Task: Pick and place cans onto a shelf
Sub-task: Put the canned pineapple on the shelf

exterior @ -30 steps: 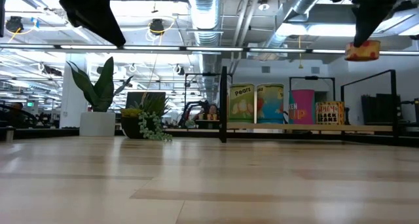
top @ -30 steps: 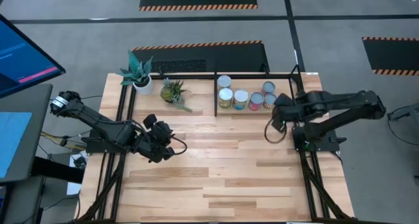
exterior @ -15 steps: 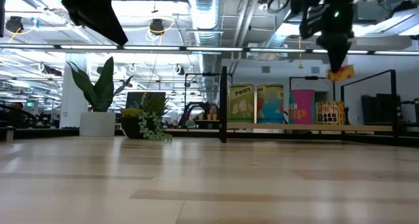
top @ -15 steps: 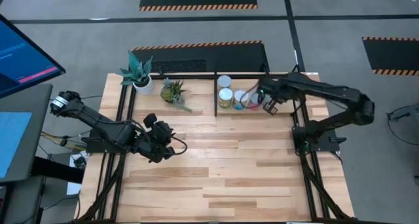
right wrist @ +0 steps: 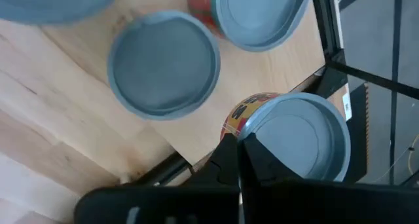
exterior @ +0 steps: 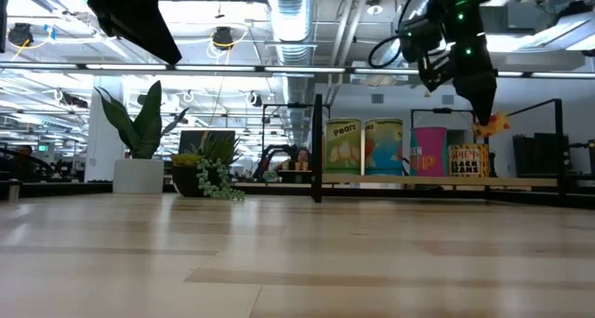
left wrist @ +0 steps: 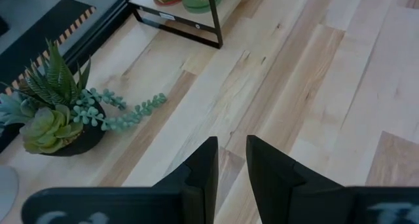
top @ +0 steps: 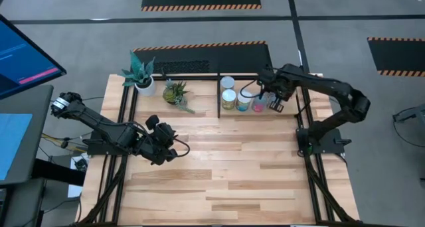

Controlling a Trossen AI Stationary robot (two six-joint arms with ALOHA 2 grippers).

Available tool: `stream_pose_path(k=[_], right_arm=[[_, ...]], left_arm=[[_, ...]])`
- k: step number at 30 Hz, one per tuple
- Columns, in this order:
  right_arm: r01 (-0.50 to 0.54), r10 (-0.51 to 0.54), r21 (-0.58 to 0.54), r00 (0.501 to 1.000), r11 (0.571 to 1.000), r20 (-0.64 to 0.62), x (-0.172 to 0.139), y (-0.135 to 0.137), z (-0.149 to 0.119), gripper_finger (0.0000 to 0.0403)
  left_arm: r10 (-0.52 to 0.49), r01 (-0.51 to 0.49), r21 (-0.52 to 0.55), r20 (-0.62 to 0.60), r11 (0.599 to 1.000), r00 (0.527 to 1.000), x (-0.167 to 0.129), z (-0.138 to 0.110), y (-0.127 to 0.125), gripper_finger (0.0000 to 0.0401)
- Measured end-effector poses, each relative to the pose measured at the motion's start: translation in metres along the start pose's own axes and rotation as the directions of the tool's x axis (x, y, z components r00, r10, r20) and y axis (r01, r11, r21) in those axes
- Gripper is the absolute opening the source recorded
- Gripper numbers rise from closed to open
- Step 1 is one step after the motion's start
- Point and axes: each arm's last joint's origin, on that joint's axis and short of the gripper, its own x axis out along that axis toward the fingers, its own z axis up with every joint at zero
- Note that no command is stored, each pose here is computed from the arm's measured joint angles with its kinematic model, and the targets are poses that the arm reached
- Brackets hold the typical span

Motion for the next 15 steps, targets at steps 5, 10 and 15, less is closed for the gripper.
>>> stream_pose_path(k=[5, 10, 15], right_arm=[[-0.033, 0.03, -0.081, 0.999, 0.996, -0.042, 0.008, -0.002, -0.006, 0.0003], [-0.039, 0.023, -0.156, 0.995, 0.987, -0.1, 0.032, 0.01, -0.019, 0.0003], [-0.02, 0.017, -0.125, 1.0, 0.992, -0.019, 0.037, 0.012, -0.023, 0.0003]], left_arm=[[0.0, 0.0, 0.0, 0.0, 1.0, 1.0, 0.0, 0.0, 0.0, 0.007], [0.0, 0.0, -0.001, 0.0, 1.0, 1.0, 0.0, 0.0, 0.0, 0.007], [0.0, 0.0, -0.002, 0.001, 1.0, 1.0, 0.0, 0.0, 0.0, 0.007]])
